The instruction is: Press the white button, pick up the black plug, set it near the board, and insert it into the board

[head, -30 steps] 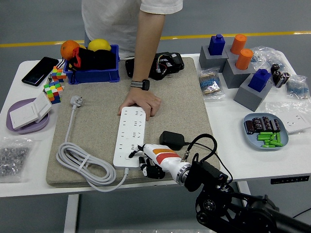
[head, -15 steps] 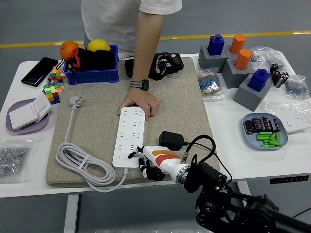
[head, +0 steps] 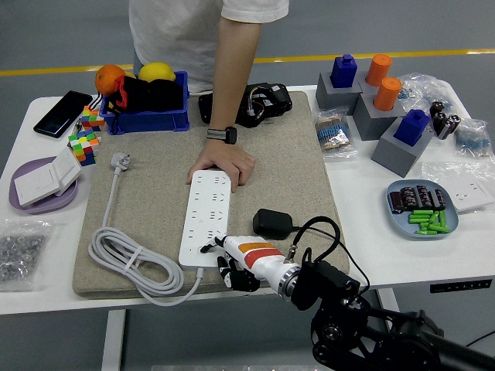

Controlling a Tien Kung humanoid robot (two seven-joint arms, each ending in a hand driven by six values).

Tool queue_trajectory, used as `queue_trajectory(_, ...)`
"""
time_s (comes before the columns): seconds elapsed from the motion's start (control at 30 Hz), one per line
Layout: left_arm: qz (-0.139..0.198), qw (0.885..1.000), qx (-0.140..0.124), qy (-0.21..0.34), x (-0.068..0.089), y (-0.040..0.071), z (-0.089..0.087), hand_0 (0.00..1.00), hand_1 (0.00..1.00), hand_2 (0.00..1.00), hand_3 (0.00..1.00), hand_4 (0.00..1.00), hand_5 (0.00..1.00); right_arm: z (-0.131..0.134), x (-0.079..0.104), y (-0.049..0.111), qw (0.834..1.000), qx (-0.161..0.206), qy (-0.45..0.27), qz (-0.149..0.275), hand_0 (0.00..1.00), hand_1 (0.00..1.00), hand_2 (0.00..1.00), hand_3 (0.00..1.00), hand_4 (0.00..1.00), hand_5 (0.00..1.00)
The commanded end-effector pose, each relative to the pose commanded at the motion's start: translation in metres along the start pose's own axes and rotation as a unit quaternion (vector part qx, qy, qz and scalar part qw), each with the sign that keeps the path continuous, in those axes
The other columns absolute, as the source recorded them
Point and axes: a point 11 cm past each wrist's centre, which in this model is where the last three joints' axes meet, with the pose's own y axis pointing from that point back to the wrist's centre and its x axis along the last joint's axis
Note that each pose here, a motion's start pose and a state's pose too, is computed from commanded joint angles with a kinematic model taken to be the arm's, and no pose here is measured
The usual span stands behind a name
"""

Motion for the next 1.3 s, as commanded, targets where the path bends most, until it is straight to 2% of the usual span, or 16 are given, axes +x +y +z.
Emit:
queue_trajectory(0.17,0.001,1.0,0.0,-0.001,0.001,0.0,0.0,0.648,0.638,0.632,0.676,0.509,0.098,-0.012,0.023,0.004,0.998,0.039,-0.026,0.045,0.002,0.002,0.114,0.739,0.208,0.002)
queue_trajectory(0.3,0.002,1.0,0.0,-0.003,0.002,0.0,0.001,0.648,0.638,0.632,0.676,0.509,0.098,-0.016,0.044,0.008,0.991,0.084,-0.046,0.094,0.002,0.002,0.114,0.739,0.208,0.002)
queue_trajectory(0.33,0.002,1.0,0.0,-0.003,0.002,0.0,0.001,0.648,0.639,0.632,0.675,0.509,0.098,-0.015,0.049,0.009,0.989,0.093,-0.05,0.106,0.002,0.01,0.155,0.664,0.21,0.002)
queue_trajectory(0.5,0.001,1.0,0.001,-0.002,0.002,0.0,0.0,0.648,0.639,0.632,0.675,0.509,0.098,0.002,0.066,0.012,0.985,0.089,-0.066,0.129,0.002,0.01,0.155,0.664,0.21,0.002)
queue_trajectory(0.53,0.001,1.0,0.001,-0.001,0.002,0.0,0.0,0.648,0.638,0.632,0.676,0.51,0.098,0.007,0.068,0.013,0.985,0.087,-0.071,0.133,0.321,0.259,0.292,0.573,0.505,0.002)
queue_trajectory(0.7,0.002,1.0,0.002,0.005,0.002,0.0,-0.002,0.648,0.638,0.632,0.676,0.51,0.098,0.03,0.082,0.018,0.983,0.07,-0.079,0.15,0.321,0.259,0.292,0.573,0.505,0.002)
queue_trajectory(0.73,0.002,1.0,0.002,0.006,0.002,0.0,-0.003,0.648,0.638,0.632,0.675,0.509,0.096,0.034,0.083,0.018,0.983,0.066,-0.08,0.151,0.634,0.644,0.611,0.591,0.803,0.137)
queue_trajectory(0.9,0.003,1.0,0.0,0.002,0.003,0.0,0.0,0.648,0.638,0.632,0.675,0.509,0.096,0.053,0.086,0.019,0.984,0.048,-0.088,0.146,0.634,0.644,0.611,0.591,0.803,0.137)
queue_trajectory(0.93,0.003,1.0,0.001,0.002,0.003,0.0,0.0,0.649,0.638,0.632,0.675,0.51,0.1,0.056,0.085,0.019,0.984,0.044,-0.09,0.145,0.78,0.782,0.743,0.668,0.933,0.182)
queue_trajectory(1.1,0.002,1.0,0.0,0.002,0.001,0.0,0.0,0.649,0.638,0.632,0.675,0.51,0.1,0.069,0.083,0.019,0.984,0.028,-0.093,0.148,0.78,0.782,0.743,0.668,0.933,0.182)
queue_trajectory(1.13,0.002,1.0,0.0,0.003,0.001,0.0,0.0,0.649,0.638,0.632,0.675,0.509,0.098,0.07,0.083,0.019,0.984,0.026,-0.092,0.148,0.794,0.796,0.743,0.499,0.953,0.206)
queue_trajectory(1.3,0.002,1.0,0.001,0.001,0.001,0.0,-0.001,0.649,0.638,0.632,0.675,0.509,0.098,0.08,0.081,0.02,0.984,0.013,-0.094,0.149,0.794,0.796,0.743,0.499,0.953,0.206)
